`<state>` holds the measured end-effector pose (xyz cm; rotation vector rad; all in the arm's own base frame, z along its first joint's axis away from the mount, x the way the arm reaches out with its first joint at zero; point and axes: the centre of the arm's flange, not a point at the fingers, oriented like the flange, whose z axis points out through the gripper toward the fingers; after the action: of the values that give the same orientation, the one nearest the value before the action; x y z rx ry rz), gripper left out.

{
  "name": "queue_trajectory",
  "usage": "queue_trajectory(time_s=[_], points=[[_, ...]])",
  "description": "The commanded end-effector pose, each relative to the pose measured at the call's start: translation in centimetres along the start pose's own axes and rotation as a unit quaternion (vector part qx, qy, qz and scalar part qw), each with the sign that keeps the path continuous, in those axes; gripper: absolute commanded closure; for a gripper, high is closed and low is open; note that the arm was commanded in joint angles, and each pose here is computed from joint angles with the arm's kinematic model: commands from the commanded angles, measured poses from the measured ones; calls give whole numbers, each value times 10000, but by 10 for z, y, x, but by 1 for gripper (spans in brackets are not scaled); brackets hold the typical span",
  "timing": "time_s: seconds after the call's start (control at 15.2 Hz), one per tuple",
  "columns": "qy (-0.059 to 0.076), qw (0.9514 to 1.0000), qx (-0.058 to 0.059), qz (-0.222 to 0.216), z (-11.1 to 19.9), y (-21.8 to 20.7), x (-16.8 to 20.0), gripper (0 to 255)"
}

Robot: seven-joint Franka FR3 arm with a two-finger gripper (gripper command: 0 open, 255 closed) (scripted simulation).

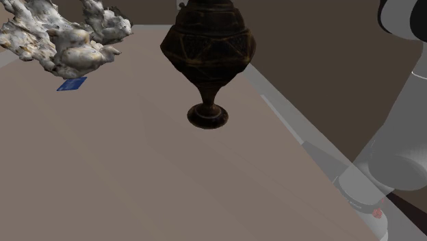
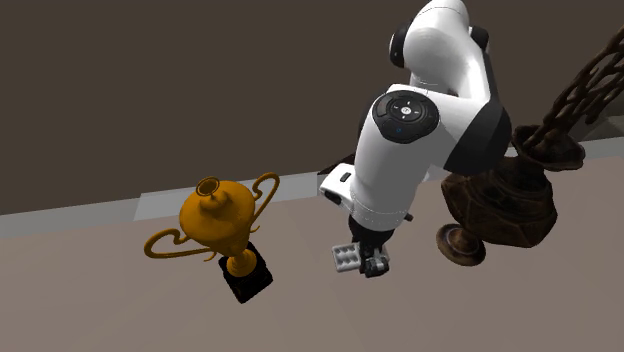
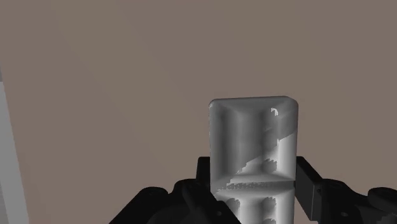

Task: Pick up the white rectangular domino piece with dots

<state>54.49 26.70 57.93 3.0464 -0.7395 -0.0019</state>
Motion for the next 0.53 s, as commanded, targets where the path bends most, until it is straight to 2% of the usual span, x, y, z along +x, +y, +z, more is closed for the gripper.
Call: queue_trajectory(time_s=[0.0, 0.46], points=[[-2, 10000, -3, 0, -10, 0, 0, 255], [-2, 10000, -3, 0, -47, 0, 0, 255]])
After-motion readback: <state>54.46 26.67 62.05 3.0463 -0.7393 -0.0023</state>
